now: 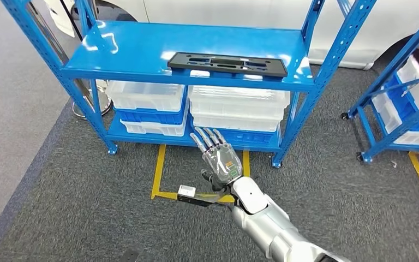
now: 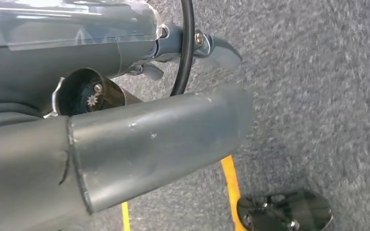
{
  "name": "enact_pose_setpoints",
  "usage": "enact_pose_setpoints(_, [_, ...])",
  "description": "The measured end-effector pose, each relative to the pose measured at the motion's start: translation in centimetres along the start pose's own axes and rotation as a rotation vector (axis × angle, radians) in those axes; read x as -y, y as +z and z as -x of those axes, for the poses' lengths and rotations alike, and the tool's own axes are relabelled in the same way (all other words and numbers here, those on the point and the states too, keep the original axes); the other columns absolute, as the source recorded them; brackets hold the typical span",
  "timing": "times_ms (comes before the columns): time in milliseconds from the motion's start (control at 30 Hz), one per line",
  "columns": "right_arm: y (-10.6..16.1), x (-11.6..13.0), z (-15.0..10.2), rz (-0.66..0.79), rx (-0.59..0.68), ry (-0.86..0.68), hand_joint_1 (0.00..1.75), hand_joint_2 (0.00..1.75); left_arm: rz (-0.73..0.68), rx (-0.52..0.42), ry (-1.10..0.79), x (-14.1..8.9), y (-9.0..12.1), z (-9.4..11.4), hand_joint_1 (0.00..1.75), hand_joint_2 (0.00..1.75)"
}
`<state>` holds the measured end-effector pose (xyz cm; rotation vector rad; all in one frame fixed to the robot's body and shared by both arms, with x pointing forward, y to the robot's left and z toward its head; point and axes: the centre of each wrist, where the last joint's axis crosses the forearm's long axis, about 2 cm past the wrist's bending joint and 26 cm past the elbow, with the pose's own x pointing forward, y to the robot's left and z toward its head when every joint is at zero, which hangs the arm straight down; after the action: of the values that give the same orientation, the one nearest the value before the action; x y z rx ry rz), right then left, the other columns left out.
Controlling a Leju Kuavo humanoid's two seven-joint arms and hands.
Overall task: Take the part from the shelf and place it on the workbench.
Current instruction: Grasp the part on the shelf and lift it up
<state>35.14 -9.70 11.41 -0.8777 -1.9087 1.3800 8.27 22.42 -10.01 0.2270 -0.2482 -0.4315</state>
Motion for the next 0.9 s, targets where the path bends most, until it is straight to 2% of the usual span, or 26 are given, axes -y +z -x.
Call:
enact_pose_setpoints(633, [-0.73,0.88,-0.17,0.04,0.006,-0.007,0.0,1.75,-0.004,-0.003,-0.014,-0.15,-0.06,0.22,0.0,0.0])
enact_pose_setpoints(900, [-0.24,0.53,0.04,0.029,-0.005,-0.012,0.0,1.75,-0.004,-0.01,-0.015,-0.13,-0.06,0.38,0.0,0.0])
